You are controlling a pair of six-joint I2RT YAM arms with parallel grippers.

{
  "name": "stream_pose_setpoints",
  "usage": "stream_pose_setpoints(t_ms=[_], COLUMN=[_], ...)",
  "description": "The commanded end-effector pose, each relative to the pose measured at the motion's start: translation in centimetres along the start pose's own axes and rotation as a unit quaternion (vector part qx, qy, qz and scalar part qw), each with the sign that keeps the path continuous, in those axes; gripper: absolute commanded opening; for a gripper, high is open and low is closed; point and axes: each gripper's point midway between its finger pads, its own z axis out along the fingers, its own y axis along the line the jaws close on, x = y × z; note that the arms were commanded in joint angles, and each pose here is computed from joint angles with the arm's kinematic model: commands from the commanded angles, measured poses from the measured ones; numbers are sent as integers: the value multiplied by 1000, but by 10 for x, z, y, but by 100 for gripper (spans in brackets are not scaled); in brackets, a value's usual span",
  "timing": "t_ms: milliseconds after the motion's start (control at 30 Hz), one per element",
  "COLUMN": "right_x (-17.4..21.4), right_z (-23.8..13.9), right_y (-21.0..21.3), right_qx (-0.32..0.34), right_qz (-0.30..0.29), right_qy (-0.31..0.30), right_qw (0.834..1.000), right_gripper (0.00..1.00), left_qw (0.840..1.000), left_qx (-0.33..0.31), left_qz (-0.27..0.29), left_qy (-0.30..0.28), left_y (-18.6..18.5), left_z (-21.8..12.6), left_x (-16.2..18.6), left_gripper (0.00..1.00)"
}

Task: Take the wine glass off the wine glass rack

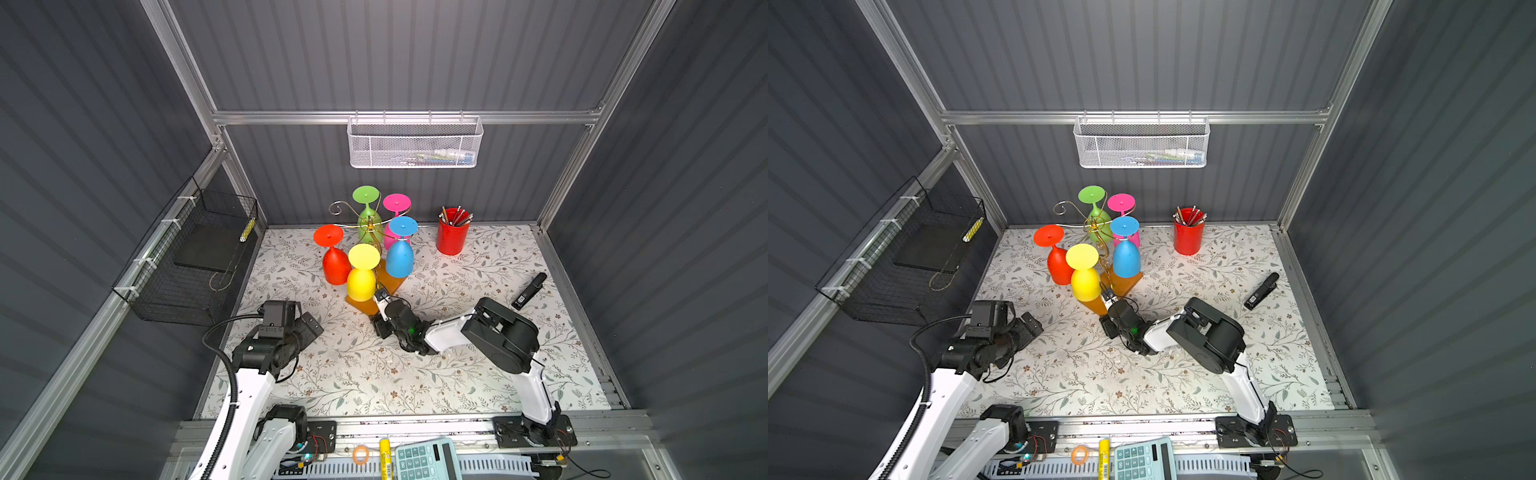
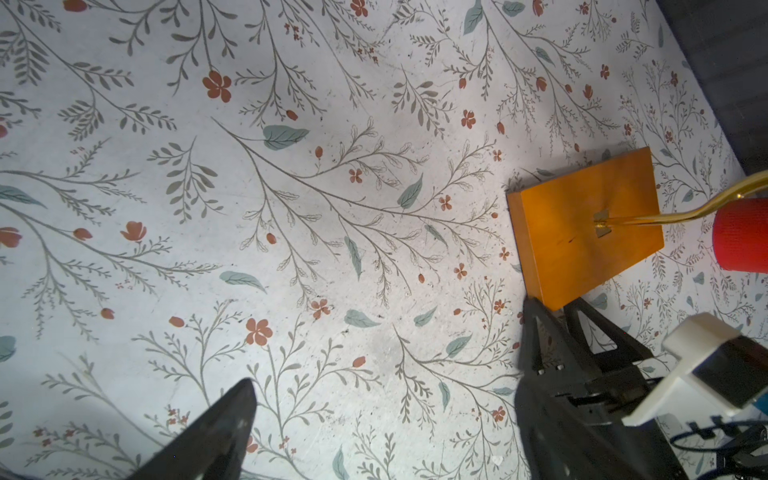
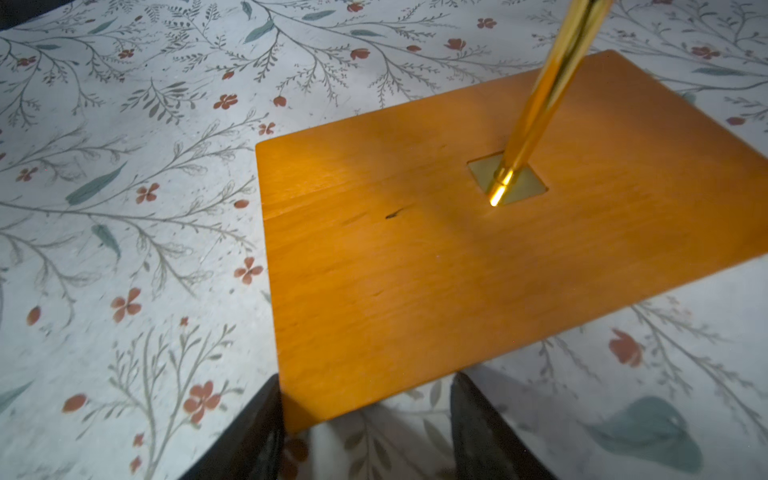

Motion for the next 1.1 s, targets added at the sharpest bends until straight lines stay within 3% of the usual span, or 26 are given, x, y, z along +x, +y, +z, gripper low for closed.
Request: stream_pose_setpoints(t_ms=[0, 267, 400, 767, 1067], right_x=[34, 24, 19, 28, 19], right_z=[17, 31, 19, -57, -126], right_y=[-1, 18, 17, 6, -18], right_qx=[-7, -32, -34, -21, 4], right_qz=[-10, -8, -8, -15, 24], right_qy=[56, 46, 28, -24, -75], right_qw=[998, 998, 999, 999, 997], right_gripper=[63, 65, 67, 70, 70], left_qw=[1000, 1000, 999, 993, 986], left_qx=[-13, -11, 7, 81, 139], left_qz=[-7, -8, -12, -18, 58], left_qy=[1, 16, 32, 83, 67], left_y=[6, 2, -3, -23, -66], left_z=[-1, 8, 14, 30, 51], left_x=[1, 4, 10, 35, 58], left_gripper=[97, 97, 97, 84, 76])
